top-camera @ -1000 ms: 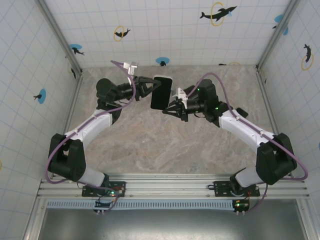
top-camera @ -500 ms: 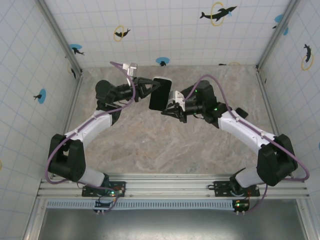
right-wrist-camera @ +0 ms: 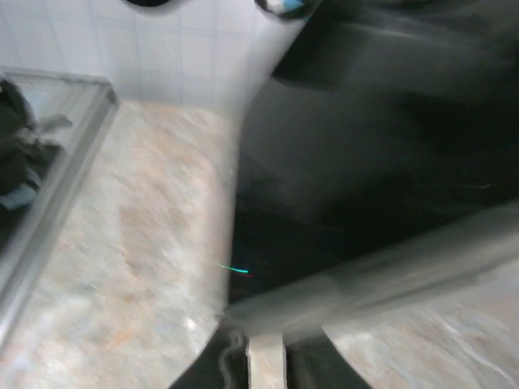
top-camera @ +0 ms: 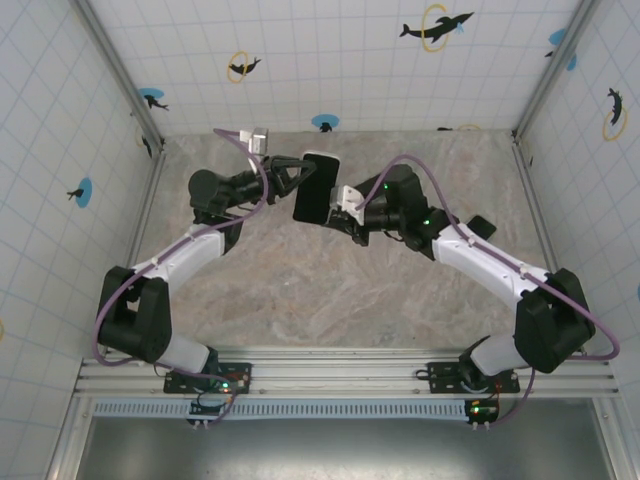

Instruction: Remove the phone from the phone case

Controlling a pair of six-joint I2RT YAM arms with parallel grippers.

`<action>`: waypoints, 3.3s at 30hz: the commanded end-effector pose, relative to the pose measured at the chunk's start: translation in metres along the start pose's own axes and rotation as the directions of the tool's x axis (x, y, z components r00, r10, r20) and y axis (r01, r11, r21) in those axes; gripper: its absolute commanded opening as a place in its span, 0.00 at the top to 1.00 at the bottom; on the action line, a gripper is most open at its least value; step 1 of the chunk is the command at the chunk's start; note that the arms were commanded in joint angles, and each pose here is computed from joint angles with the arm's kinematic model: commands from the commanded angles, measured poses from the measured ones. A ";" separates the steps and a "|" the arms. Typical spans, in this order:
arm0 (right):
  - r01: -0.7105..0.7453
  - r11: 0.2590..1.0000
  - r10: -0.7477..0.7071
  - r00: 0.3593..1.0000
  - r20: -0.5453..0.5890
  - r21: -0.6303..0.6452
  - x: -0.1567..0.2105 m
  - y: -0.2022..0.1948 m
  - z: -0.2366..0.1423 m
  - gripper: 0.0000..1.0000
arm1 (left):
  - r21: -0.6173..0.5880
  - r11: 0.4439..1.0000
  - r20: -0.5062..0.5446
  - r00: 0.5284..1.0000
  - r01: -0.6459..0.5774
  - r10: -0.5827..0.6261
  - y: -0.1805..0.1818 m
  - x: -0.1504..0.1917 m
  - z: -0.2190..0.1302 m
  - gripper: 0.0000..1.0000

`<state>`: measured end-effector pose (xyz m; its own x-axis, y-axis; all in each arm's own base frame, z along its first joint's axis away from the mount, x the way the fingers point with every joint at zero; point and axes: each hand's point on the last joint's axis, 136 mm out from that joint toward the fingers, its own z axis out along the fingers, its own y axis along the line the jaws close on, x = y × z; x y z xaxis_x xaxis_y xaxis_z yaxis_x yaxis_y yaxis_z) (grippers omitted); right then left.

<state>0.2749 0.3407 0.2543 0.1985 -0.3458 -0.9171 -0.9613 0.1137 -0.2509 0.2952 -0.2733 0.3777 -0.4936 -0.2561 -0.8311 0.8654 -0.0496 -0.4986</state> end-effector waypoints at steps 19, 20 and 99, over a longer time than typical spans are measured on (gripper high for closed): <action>-0.297 0.900 0.232 0.946 0.224 0.320 -0.016 -0.062 -0.052 0.72 | -0.233 0.930 0.192 0.951 0.283 -0.241 0.048 -0.018 -0.004 1.00; -0.338 0.885 0.267 0.932 0.247 0.319 -0.014 -0.061 -0.056 0.70 | -0.246 0.917 0.221 0.939 0.314 -0.263 0.053 -0.020 -0.007 1.00; -0.947 0.203 0.904 0.084 0.418 -0.249 -0.022 -0.035 -0.018 0.64 | -0.171 0.711 0.679 0.604 0.682 -0.416 0.079 -0.018 -0.033 1.00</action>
<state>0.3038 0.3201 0.2656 -0.7668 0.4151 -0.4896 -0.4385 0.2182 0.8718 0.3766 -0.2489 0.3106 -0.6498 -0.7453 -0.1491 0.1868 0.0335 -0.9818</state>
